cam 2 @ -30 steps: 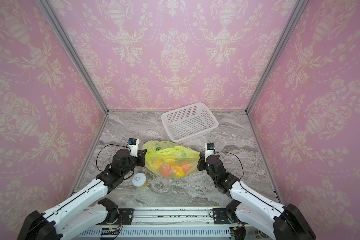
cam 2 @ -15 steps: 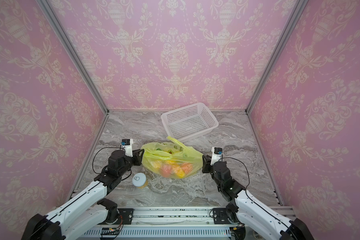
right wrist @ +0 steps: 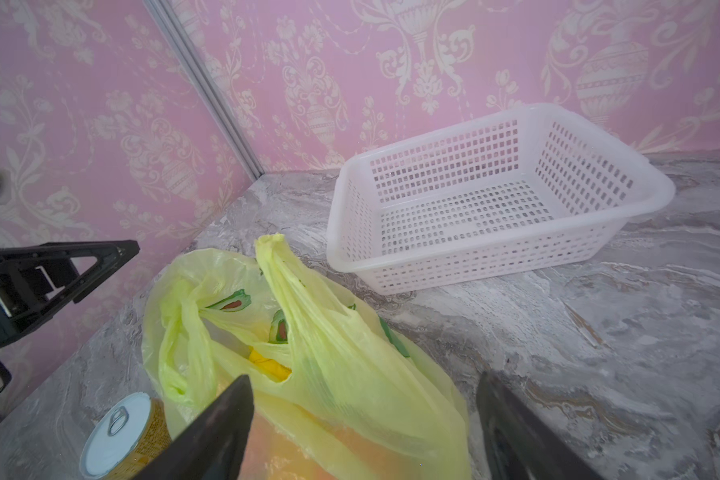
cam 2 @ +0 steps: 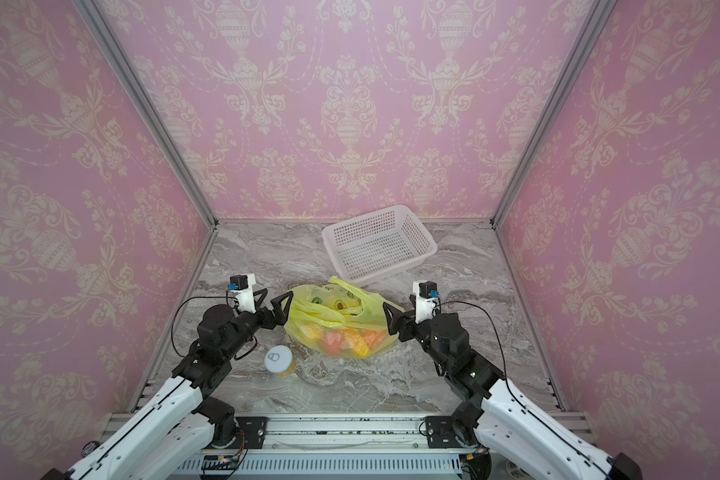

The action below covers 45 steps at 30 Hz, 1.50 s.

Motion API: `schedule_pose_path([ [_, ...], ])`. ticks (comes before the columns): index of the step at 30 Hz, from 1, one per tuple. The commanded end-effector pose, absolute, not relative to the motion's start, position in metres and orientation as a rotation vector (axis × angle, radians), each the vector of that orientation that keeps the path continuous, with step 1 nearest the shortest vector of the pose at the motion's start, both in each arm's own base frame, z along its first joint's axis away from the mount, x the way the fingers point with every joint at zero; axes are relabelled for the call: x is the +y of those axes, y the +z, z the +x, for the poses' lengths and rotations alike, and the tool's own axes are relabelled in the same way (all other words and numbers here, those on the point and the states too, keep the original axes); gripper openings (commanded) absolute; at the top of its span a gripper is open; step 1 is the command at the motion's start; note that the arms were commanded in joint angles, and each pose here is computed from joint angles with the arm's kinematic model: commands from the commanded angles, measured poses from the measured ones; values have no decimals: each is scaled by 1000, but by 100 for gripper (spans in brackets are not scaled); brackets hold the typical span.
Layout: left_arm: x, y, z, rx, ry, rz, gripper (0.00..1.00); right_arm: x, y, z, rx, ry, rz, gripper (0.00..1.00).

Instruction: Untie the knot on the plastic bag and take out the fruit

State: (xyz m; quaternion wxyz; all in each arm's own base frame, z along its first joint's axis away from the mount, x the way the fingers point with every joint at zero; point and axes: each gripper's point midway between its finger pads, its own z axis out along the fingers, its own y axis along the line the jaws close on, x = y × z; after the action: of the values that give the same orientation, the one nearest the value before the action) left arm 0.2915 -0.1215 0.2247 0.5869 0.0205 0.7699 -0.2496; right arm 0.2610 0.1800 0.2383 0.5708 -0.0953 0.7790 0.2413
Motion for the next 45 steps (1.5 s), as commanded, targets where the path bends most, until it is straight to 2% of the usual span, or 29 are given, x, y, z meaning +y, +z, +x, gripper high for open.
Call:
schedule_pose_path([
  [1, -127, 256, 298, 1740, -560, 128, 99, 211, 238, 267, 1884, 526, -372, 86],
  [10, -156, 261, 335, 1798, -567, 261, 99, 271, 195, 307, 2098, 396, -546, 86],
  [12, -164, 263, 336, 1802, -589, 309, 99, 275, 183, 317, 2131, 357, -544, 82],
  [14, -171, 262, 336, 1803, -611, 351, 99, 277, 174, 324, 2166, 311, -543, 67],
  [16, -177, 262, 334, 1795, -630, 399, 99, 274, 171, 334, 2189, 245, -510, 39],
  [18, -183, 260, 332, 1798, -645, 447, 99, 272, 174, 340, 2190, 218, -486, 16],
  [19, -185, 255, 331, 1810, -646, 468, 99, 272, 178, 341, 2184, 223, -477, 8],
  [21, -189, 261, 334, 1807, -641, 500, 99, 273, 188, 340, 2160, 255, -458, 1],
  [28, -202, 265, 339, 1794, -648, 601, 95, 258, 226, 331, 2035, 334, -359, 0],
  [37, -254, 283, 312, 1657, -740, 936, 91, 217, 240, 297, 1830, 427, -251, 0],
  [45, -297, 245, 300, 1761, -736, 1263, 84, 179, 227, 264, 1697, 488, -181, 0],
])
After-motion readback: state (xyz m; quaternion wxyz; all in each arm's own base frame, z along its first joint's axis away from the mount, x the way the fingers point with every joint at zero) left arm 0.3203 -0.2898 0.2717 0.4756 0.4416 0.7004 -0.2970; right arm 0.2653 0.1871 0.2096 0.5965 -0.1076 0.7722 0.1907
